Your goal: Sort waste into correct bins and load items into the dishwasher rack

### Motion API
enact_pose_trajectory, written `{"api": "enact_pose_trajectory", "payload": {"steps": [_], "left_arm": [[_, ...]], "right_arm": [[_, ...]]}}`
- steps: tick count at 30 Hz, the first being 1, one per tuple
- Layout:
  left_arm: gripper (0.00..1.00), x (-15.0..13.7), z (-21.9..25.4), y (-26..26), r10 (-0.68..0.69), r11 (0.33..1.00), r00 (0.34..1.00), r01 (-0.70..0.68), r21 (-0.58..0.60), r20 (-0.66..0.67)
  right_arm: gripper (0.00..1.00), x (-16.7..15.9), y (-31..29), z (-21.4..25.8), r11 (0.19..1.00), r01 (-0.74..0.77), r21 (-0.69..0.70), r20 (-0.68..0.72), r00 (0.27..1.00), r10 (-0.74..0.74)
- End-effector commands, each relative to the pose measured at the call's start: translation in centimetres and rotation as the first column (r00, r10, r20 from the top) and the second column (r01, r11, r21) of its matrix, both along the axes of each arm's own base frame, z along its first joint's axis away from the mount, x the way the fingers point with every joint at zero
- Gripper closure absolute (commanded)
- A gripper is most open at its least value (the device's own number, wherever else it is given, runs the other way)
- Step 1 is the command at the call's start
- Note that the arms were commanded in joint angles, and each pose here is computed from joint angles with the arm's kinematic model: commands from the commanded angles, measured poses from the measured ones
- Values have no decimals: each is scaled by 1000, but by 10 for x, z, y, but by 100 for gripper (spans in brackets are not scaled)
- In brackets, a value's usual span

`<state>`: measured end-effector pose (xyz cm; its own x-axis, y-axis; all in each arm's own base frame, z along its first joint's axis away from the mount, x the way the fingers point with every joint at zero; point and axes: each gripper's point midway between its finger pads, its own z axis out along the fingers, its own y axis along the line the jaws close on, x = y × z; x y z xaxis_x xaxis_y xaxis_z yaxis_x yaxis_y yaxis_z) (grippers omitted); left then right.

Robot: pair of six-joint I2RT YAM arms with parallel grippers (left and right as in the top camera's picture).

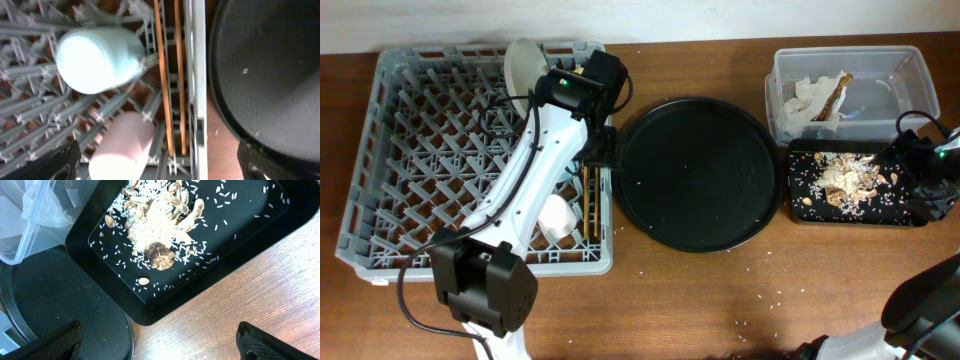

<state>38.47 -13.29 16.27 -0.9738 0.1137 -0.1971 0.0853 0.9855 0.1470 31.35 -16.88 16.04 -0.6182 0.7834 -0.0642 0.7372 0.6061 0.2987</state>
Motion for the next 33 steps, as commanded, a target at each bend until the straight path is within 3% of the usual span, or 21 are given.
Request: {"api": "enact_pose_trajectory", "payload": {"steps": [1,2,3,5,7,10,13,15,20,27,31,33], "left_arm": [[0,31,18,5,-22,1000,990,23,-5,141],[0,44,32,1,-89,996,974,92,-3,210],[0,60,73,-6,-213,975,908,219,26,362],[0,64,129,-8,-329,939,792,335,83,514],[0,53,177,18,-302,944,719,319,89,626],[0,22,204,70,-199,956,662,293,-5,723],[0,-21,177,117,-115,973,626,226,-39,771],[0,-53,146,142,-80,990,562,140,1,823],[0,-130,61,141,-94,991,398,130,45,912],[0,-132,5,137,-106,987,298,146,64,949],[0,-136,-21,136,-103,987,345,148,54,933],[0,-138,-7,130,-113,984,285,168,67,952]], "right_arm": [[2,-1,-1,11,1000,9,-15,27,1000,-9],[2,-1,-1,11,1000,9,-15,27,1000,-9],[1,-1,-1,11,1000,9,-16,28,1000,-9],[2,-1,-1,11,1000,9,-16,28,1000,-9],[2,-1,-1,11,1000,9,-15,27,1000,-9],[2,-1,-1,11,1000,9,-15,27,1000,-9],[2,-1,-1,11,1000,9,-15,27,1000,-9],[1,-1,-1,11,1000,9,-16,28,1000,-9],[1,-1,-1,11,1000,9,-15,27,1000,-9],[2,-1,-1,11,1000,9,-16,28,1000,-9],[1,-1,-1,11,1000,9,-15,27,1000,-9],[1,-1,-1,11,1000,9,-15,27,1000,-9]]}}
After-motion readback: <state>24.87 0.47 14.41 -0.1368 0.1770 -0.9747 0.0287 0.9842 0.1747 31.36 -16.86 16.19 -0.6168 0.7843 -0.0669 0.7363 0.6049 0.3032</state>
